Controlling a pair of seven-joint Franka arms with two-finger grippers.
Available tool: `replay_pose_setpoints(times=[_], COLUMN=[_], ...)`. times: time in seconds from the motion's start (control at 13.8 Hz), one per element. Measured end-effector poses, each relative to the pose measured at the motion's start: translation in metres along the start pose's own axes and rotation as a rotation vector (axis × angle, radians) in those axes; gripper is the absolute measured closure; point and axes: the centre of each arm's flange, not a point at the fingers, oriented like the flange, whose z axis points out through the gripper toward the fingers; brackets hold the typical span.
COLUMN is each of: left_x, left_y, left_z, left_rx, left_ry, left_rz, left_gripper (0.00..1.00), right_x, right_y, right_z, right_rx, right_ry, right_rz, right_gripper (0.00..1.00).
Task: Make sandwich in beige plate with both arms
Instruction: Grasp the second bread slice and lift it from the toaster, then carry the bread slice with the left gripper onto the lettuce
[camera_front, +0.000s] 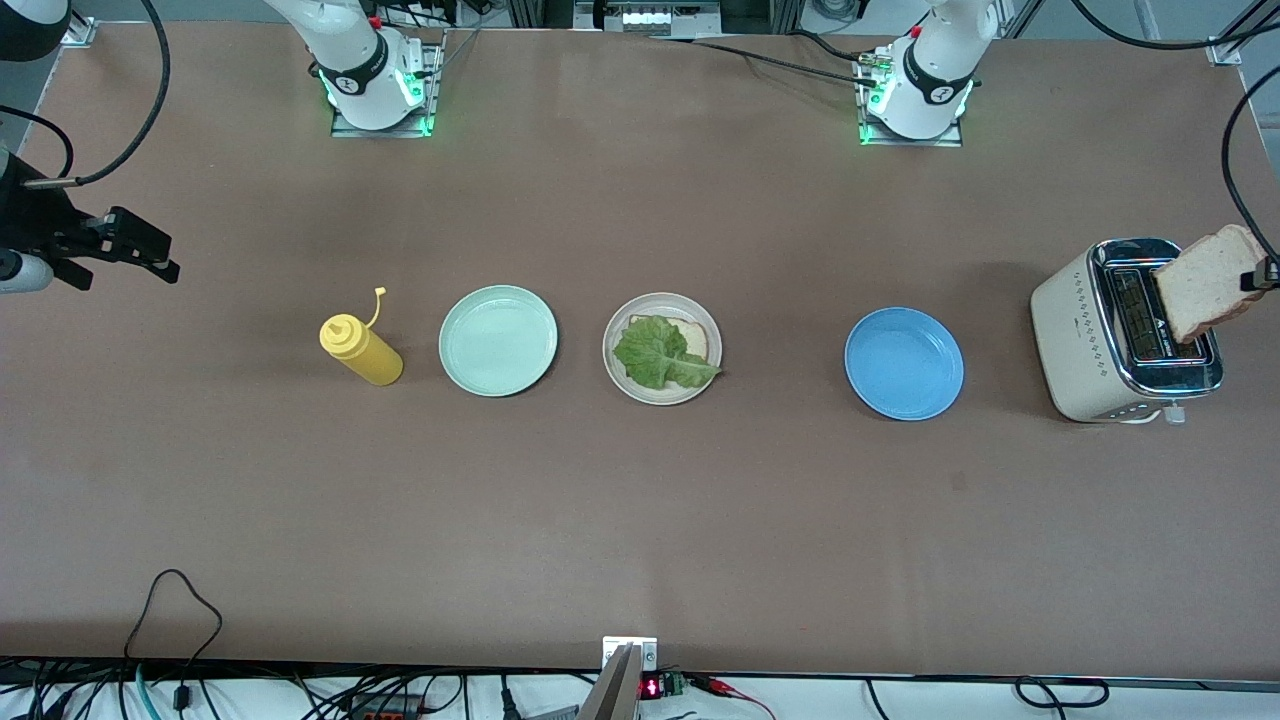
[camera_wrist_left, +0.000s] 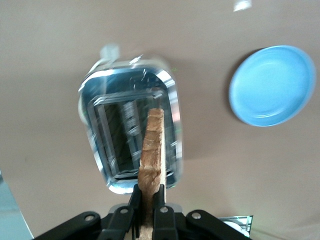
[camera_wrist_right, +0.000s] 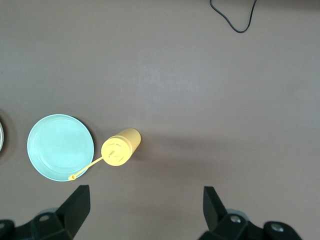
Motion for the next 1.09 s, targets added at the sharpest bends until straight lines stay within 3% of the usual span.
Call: replay_pose_setpoints(times=[0.29, 0.44, 0.58, 0.94, 1.09], left_x=[0.041, 0.061, 0.081, 0.134, 0.151], left_y=[0.133, 0.196, 0.246, 0.288, 0.312], left_z=[0.000, 0.022, 0.051, 0.106, 0.130], left_rx=[-0.020, -0.131, -0.304, -0.808, -0.971], left_ry=[0.002, -0.025, -0.074, -0.086, -0.066], left_rz=[0.231, 0.266, 0.197, 0.099, 0.103], left_gripper=[0.88, 0.88, 0.88, 0.91, 0.91], right_x=[0.000, 0.000, 0.000, -0.002, -0.003], right_y=[-0.001, -0.002, -0.002, 0.000, 0.000], right_z=[0.000, 0.001, 0.001, 0.002, 0.002], right_rx=[0.000, 0.000, -0.001, -0.025, -0.025], right_ry=[-0.001, -0.001, -0.002, -0.017, -0.025], right_rz=[-0.001, -0.003, -0.003, 0.037, 0.052], right_gripper=[0.00, 0.00, 0.00, 0.00, 0.00])
